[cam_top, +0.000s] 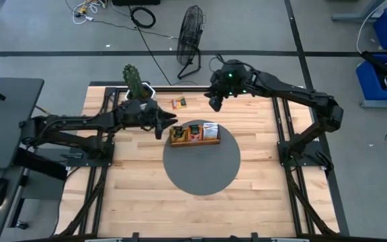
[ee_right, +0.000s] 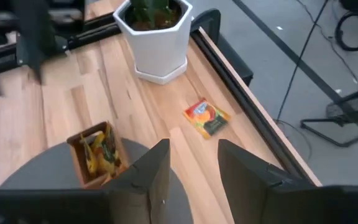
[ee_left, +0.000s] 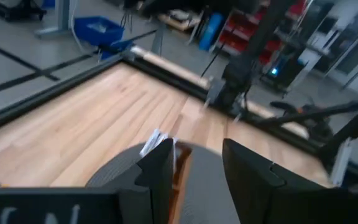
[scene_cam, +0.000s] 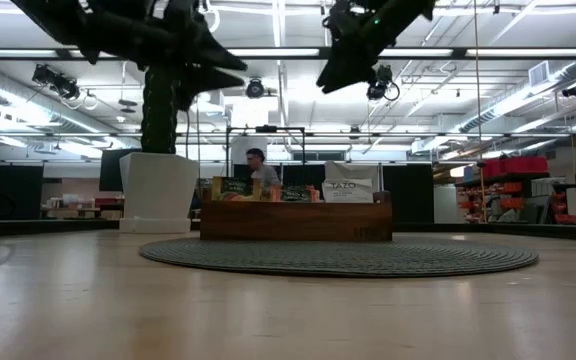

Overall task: Pick & Place Tea
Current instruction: Put the orange tea bag into the left section of the wooden organizer

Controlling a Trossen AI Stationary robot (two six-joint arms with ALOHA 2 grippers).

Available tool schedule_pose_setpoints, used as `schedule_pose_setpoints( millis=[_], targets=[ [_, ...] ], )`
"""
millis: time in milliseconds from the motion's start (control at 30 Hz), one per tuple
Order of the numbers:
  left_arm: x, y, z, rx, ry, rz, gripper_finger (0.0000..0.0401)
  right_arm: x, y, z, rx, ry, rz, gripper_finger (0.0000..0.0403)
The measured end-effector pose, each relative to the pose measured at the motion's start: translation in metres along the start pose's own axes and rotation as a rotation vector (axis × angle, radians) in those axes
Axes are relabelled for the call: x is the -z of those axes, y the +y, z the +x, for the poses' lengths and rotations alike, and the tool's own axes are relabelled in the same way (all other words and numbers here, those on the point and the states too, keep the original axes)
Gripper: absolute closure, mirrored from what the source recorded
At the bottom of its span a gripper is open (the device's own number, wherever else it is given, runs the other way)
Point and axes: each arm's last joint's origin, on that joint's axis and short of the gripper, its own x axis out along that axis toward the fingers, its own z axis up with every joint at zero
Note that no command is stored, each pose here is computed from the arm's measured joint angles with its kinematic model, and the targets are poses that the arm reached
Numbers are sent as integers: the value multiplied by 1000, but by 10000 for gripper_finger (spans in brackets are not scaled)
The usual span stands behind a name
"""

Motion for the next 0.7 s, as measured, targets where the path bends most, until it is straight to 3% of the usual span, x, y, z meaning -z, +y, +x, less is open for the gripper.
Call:
schedule_pose_setpoints(
  millis=[300, 600, 700],
  targets=[
    [-24, -12, -32, 55, -146, -18, 263, 3, -25, 47, -31, -10, 80, 261],
    [-38, -18, -55, 75, -250, -54, 263, 23, -53, 96, -147, 71, 324, 261],
    [-40, -19, -59, 71, -272, -57, 263, 30, -59, 110, -193, 95, 354, 261]
  ],
)
